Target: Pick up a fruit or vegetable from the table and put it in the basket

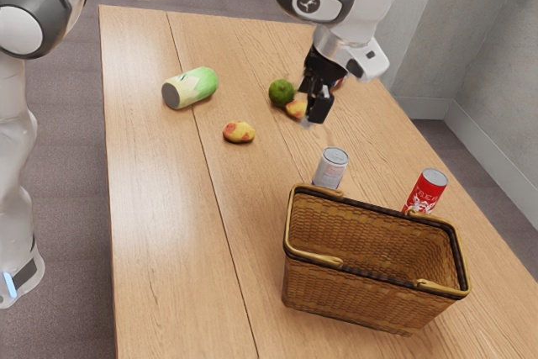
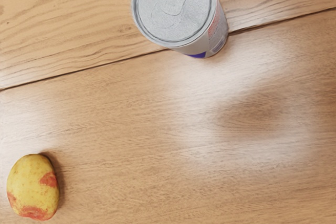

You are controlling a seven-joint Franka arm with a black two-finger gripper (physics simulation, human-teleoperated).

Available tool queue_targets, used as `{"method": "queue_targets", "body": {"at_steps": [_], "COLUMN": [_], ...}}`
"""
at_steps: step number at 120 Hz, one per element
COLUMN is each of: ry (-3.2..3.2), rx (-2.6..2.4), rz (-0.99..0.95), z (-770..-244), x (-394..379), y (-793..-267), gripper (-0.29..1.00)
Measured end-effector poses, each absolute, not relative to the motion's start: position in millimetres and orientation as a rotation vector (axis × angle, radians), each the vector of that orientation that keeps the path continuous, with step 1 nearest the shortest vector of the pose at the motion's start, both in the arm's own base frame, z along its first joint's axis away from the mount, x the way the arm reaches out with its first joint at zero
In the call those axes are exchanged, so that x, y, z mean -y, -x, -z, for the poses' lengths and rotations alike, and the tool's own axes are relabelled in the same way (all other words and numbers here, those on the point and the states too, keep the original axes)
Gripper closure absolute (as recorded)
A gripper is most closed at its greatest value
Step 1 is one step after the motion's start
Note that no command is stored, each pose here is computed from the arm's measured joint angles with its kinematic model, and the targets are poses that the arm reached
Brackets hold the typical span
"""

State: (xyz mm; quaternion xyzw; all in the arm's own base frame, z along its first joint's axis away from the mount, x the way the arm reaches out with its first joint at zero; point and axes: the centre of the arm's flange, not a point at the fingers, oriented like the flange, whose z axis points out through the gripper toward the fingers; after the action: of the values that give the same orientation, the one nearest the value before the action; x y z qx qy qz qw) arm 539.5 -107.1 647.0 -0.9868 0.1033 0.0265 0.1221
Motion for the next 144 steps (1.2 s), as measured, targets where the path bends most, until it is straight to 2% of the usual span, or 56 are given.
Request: {"method": "queue_targets", "body": {"at_steps": [45,101,120,144], "ry": [2.935,2.951,2.985,3.028], "rx": [-0.087,-0.273,-0.162,-0.011], "rz": [-0.027,-0.047,-0.111,-0.300], "z": [-647.3,-641.4,-634.0,-576.7], "x": [20.6,73.2,8.3,-60.8], "y": [-559.4,-554.1,-557.1,-502.1], "gripper": [0.00,0.03,0.01,0.00]}}
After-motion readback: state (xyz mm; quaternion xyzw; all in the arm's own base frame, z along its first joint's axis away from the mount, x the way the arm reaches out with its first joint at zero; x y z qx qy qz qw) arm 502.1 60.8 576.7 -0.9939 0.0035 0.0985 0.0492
